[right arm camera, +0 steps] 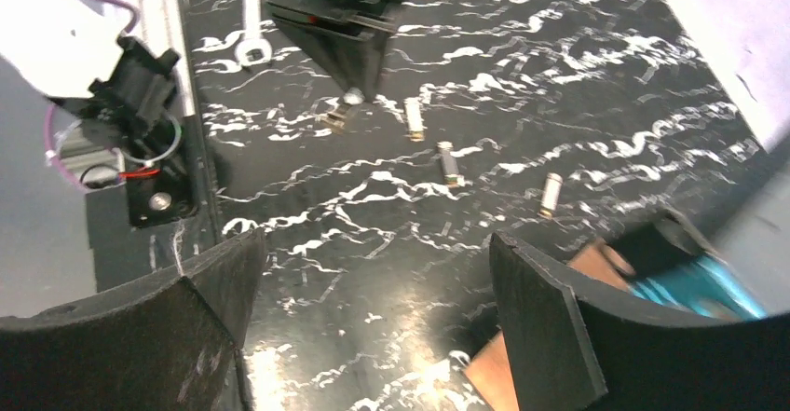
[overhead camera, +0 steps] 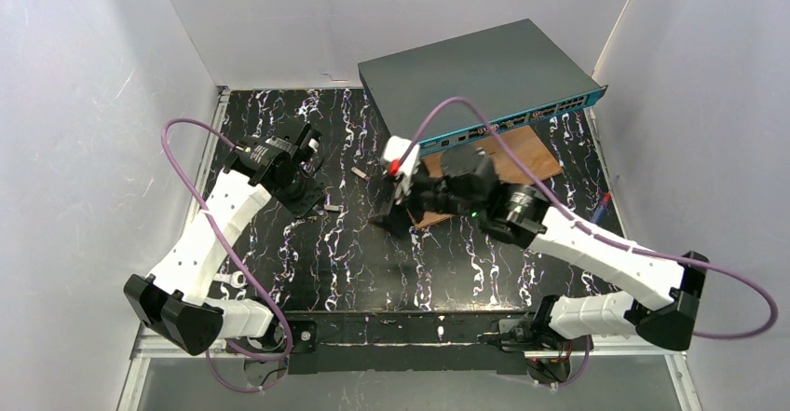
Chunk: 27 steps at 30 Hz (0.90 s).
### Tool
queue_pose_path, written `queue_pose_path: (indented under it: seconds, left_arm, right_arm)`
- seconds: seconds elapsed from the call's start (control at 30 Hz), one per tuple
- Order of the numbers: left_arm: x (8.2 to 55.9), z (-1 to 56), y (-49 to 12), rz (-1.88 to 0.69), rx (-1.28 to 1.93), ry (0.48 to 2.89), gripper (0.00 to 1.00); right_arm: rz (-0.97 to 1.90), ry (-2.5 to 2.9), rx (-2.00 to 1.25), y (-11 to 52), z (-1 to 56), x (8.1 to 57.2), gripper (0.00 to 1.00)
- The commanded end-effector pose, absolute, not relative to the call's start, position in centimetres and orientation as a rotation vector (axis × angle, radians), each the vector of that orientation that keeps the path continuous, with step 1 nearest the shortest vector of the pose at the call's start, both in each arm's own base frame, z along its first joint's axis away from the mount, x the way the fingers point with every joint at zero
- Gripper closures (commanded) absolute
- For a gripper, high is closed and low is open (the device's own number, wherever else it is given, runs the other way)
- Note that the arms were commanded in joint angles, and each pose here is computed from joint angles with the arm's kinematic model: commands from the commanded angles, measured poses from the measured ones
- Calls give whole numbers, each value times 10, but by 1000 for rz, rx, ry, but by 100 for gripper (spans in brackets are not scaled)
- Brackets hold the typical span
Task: Insert the plug into the switch port
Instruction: Pick up the plug from the center of the board.
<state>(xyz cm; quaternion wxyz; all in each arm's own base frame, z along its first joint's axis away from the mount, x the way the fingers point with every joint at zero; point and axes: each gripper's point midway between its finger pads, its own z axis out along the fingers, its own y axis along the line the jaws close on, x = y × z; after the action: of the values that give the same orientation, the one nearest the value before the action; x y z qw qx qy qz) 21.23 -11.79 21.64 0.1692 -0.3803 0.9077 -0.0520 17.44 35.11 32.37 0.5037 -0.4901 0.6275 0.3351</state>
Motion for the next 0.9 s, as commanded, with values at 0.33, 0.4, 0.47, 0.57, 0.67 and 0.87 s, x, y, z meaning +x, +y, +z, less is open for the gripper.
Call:
queue_pose_path:
  seconds: [0.33, 0.4, 0.47, 0.57, 0.67, 0.87]
  left_arm:
    - [189, 243, -132, -364, -1303, 2548, 100]
    - [189, 244, -136, -393, -1300, 2551, 100]
    - [189, 245, -140, -424, -1298, 2559, 100]
    - [188, 244, -144, -455, -1302, 2572, 100]
    - [185, 244, -151, -501, -1308, 2595, 100]
    - [183, 242, -152, -520, -1309, 2600, 100]
  right_arm:
    - [569, 1346, -1146, 430, 308, 144, 8]
    - [540, 1354, -1148, 435, 299, 144, 11]
    - [516, 1356, -1134, 438, 293, 145, 14]
    - [489, 1361, -1114, 441, 288, 149, 20]
    - [468, 1363, -1108, 444, 283, 152, 25]
    - [429, 1371, -1113, 450, 273, 156, 40]
